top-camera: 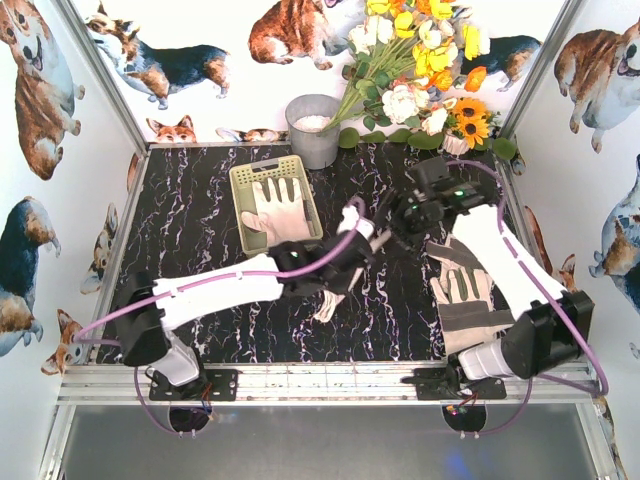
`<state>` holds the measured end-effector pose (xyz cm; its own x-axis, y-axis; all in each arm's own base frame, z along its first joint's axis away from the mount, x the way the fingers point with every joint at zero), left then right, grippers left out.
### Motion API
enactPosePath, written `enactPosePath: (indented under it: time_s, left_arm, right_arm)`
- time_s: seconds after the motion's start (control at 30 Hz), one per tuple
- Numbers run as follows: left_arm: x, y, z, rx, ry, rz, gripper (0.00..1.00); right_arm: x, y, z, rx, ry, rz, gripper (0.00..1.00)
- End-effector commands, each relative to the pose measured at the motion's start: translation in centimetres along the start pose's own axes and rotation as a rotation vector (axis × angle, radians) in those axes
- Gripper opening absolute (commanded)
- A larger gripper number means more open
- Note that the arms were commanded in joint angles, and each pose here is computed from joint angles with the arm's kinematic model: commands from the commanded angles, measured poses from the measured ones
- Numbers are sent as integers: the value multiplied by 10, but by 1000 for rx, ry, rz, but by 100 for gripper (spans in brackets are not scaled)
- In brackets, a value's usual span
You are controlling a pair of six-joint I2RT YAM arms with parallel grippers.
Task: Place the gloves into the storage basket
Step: Turn over the glove.
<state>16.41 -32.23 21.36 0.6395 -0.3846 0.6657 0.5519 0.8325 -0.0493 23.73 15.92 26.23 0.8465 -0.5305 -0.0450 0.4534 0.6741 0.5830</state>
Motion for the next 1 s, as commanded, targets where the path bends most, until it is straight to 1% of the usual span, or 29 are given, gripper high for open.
enactPosePath:
  time_s: [0.0,0.1,0.2,0.27,0.33,0.4,0.5,0.67,0.77,0.97]
  left_arm:
    - [23,7,17,-85,-79,168,0]
    - [36,20,27,-105,-123,266,0]
    - [52,38,41,-125,-192,421,0]
    - [64,53,51,-140,-259,531,0]
    - [76,66,64,-166,-340,632,0]
    - [88,78,78,-190,-422,711,0]
    - [101,95,98,-223,-519,815,0]
    - [123,112,128,-314,-653,936,0]
    - [133,116,138,-368,-705,983,0]
    - [152,113,152,-484,-787,1049,0]
  right_arm:
    - [10,20,44,202,-97,86,82]
    - [15,19,59,280,-133,107,84]
    - [16,20,70,366,-182,124,86]
    - [13,22,74,446,-186,119,87]
    - [9,28,74,541,-161,105,89]
    - [4,36,81,671,-165,107,89]
    - [0,41,78,776,-156,59,90]
    - [-8,64,63,874,-81,3,91]
    - [-6,79,55,941,-32,-54,93]
    - [-10,103,54,1003,24,-87,94]
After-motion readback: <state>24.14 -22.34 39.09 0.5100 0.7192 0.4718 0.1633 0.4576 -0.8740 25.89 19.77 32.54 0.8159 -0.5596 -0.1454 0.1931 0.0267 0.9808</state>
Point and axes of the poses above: each gripper's point midway between its finger pads, its own z axis back along the fingers, its own y axis along the line the jaws close on, x = y × z, the point moved 7 cm from there along z, back along the fingers, and after that the axes turned 4 degrees about -z, right-handed, at the moved point
